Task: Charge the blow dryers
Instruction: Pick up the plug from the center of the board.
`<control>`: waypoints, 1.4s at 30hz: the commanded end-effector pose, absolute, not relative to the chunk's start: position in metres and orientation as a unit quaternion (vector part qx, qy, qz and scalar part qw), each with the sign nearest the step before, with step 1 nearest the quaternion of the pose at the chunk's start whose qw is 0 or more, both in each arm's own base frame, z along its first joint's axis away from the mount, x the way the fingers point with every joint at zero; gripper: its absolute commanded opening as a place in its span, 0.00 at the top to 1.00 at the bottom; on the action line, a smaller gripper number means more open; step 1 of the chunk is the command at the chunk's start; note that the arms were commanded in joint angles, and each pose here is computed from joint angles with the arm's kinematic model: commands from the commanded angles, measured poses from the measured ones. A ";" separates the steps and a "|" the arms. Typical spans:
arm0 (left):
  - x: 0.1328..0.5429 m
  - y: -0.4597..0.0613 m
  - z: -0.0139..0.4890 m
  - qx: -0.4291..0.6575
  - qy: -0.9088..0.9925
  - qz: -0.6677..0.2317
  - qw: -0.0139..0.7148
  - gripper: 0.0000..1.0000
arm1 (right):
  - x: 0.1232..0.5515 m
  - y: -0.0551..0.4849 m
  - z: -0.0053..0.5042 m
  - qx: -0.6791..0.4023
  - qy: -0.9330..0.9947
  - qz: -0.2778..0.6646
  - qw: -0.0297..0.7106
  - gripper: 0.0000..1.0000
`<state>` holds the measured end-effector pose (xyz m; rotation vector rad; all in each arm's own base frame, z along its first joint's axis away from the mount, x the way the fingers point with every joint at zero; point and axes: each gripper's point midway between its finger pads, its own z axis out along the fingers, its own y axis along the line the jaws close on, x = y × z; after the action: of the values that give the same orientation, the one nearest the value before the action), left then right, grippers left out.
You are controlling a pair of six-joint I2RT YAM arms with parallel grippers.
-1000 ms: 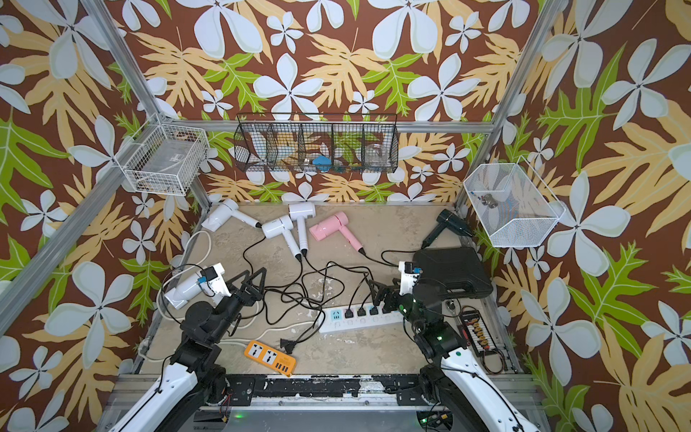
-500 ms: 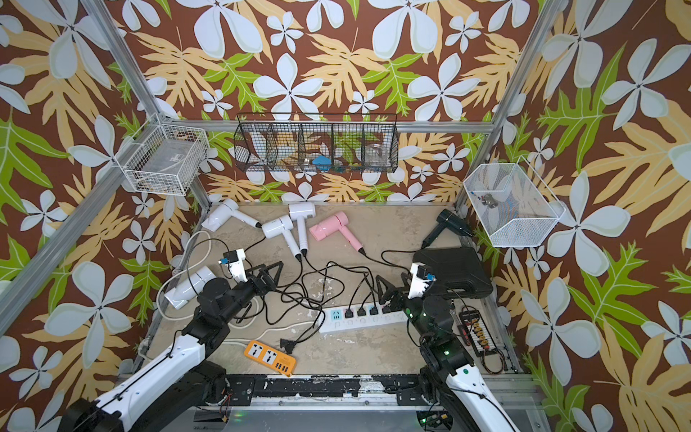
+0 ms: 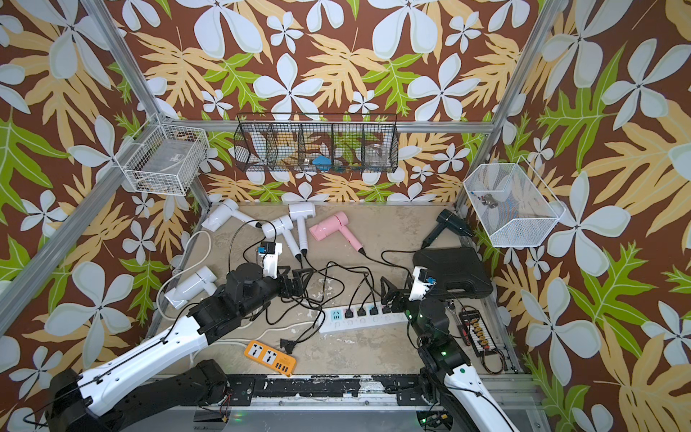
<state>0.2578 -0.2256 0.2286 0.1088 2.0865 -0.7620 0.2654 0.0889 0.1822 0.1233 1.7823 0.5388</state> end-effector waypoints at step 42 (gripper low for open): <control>0.184 -0.298 0.085 0.167 0.934 -0.098 0.300 0.54 | 0.270 0.086 0.182 0.074 0.764 0.233 0.598 0.00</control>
<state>0.1868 -0.2860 0.0848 0.4120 2.4737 -0.2067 0.2690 0.0861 0.1750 0.1638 1.8000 0.5314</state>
